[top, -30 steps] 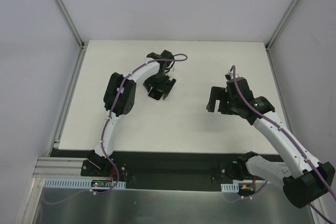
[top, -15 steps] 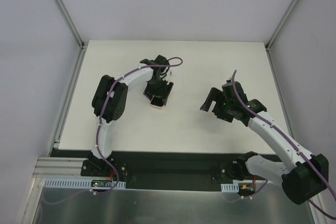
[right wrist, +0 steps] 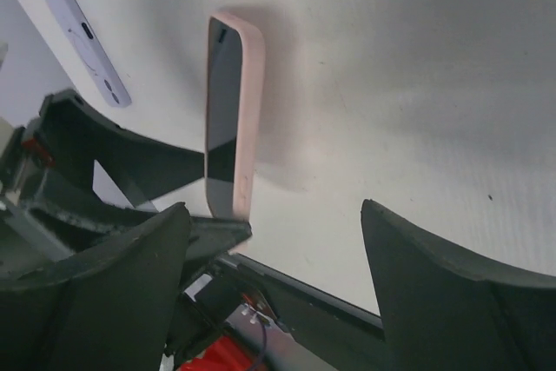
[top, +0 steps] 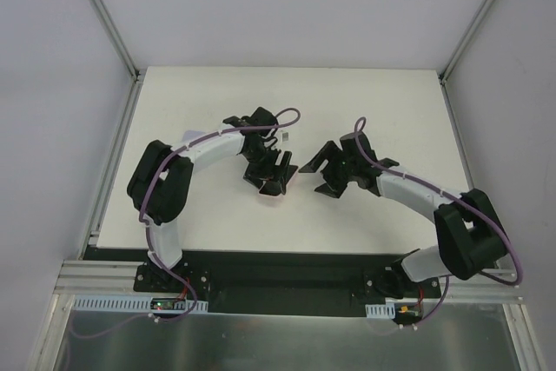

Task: Take the phone out of the phone case
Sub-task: Pick up the phone at the center of the board, then adjust the phone.

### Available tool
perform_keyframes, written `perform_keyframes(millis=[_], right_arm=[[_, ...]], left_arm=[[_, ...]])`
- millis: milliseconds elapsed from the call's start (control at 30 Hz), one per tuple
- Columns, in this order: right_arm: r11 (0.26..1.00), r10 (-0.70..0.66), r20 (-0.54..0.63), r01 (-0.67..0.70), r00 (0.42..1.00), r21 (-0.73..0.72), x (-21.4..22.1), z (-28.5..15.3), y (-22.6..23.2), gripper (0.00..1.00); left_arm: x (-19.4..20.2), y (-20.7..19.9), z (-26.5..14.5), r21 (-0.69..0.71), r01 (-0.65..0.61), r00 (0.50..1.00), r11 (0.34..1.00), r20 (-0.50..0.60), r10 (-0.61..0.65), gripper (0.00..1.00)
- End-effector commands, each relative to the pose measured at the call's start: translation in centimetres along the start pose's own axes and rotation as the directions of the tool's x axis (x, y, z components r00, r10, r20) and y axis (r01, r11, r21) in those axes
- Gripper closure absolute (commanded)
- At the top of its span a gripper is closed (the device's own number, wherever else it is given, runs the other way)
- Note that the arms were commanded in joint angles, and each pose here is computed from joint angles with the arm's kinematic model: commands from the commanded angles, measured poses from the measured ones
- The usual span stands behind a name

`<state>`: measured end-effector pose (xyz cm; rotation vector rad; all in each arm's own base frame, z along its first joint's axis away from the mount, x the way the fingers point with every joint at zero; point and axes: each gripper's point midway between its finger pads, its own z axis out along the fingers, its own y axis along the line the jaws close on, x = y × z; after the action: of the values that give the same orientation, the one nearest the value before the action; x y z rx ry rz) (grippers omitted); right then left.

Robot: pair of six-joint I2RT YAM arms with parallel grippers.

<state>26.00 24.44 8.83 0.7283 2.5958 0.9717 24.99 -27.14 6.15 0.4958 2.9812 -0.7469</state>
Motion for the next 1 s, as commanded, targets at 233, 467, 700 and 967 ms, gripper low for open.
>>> perform_keyframes(millis=[233, 467, 700, 967], right_arm=[[0.97, 0.173, -0.176, -0.199, 0.969, -0.141, 1.5, 5.2, 6.1, 0.33], [0.967, 0.147, -0.222, -0.187, 0.964, -0.172, 2.8, 6.2, 7.5, 0.9], [0.963, -0.065, -0.152, 0.022, 0.986, -0.27, 2.6, 3.1, 8.6, 0.99], [0.824, -0.406, -0.043, 0.346, 0.913, -0.448, 4.3, -5.0, 10.9, 0.99]], left_arm=[[1.0, -4.5, -2.7, 0.16, -0.021, 0.998, 0.987, 0.066, 0.01, 0.3], [1.4, -5.5, -4.4, 0.19, -0.039, 0.995, 0.981, 0.102, 0.02, 0.27], [2.3, -7.0, -8.7, 0.222, -0.077, 0.979, 0.972, 0.202, 0.031, 0.01], [3.1, -7.6, -15.2, 0.317, -0.079, 0.937, 0.945, 0.347, -0.038, 0.01]])
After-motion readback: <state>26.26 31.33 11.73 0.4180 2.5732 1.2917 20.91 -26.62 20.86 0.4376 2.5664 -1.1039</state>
